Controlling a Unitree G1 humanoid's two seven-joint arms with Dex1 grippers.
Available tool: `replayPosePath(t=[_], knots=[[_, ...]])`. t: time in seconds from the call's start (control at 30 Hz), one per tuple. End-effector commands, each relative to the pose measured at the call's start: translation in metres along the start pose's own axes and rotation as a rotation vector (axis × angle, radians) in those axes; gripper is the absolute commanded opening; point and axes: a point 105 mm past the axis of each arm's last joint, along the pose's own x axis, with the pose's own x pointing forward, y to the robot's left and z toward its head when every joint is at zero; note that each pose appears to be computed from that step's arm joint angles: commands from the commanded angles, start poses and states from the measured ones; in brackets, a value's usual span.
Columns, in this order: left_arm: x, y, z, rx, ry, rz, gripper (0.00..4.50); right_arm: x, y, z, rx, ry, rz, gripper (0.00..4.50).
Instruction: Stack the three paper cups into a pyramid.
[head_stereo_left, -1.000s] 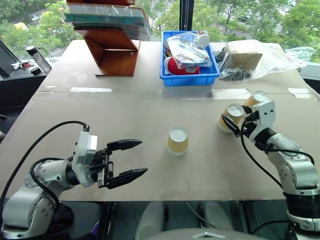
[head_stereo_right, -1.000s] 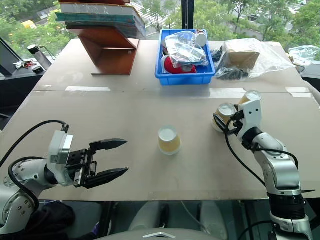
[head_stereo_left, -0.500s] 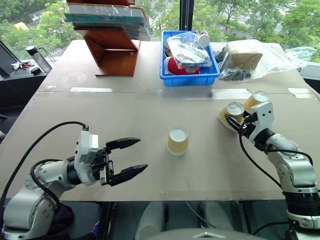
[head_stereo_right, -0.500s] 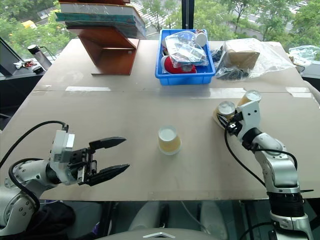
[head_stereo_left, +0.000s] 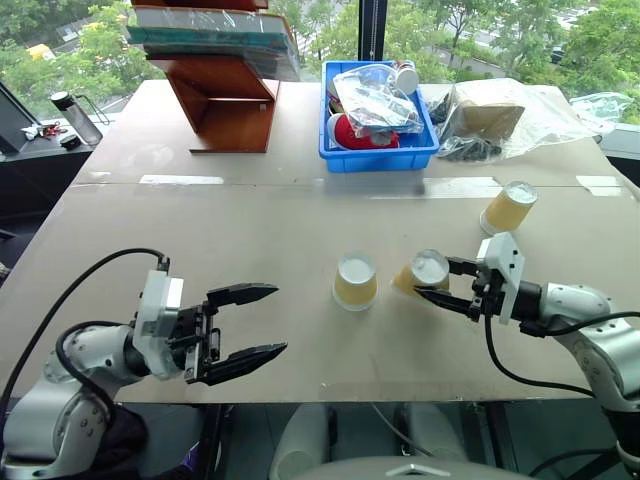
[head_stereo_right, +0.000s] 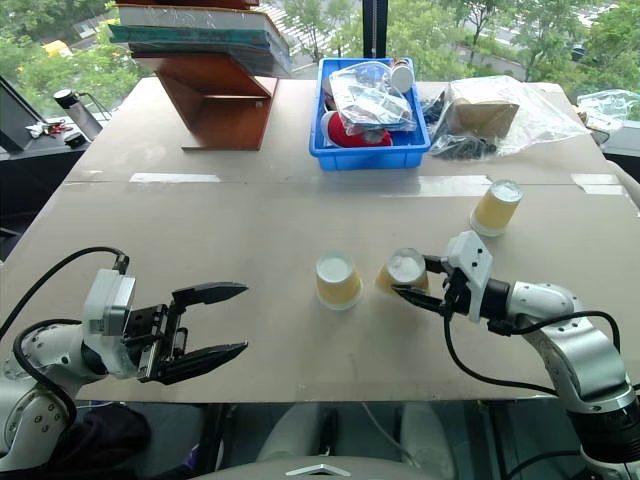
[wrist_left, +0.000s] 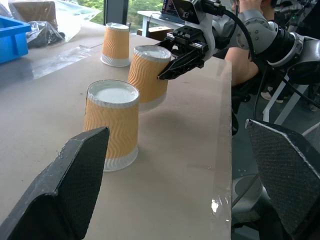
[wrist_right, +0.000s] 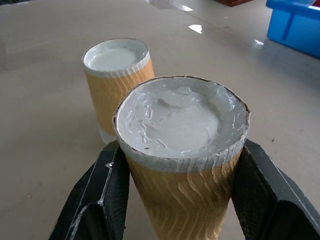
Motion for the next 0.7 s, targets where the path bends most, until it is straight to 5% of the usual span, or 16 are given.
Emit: replayPosePath(t=[0.03,0.7], knots=[[-0.001,-0.005,0.010,0.037,-0.020,-0.018,4.50,0.000,0.004,0.006,-0.047,-0.024,0.013,2.39],[0.001,-0.008,0.010,0.032,-0.018,-0.046,4.50,0.011,0.018,0.008,-0.003,-0.051,-0.030,2.39]])
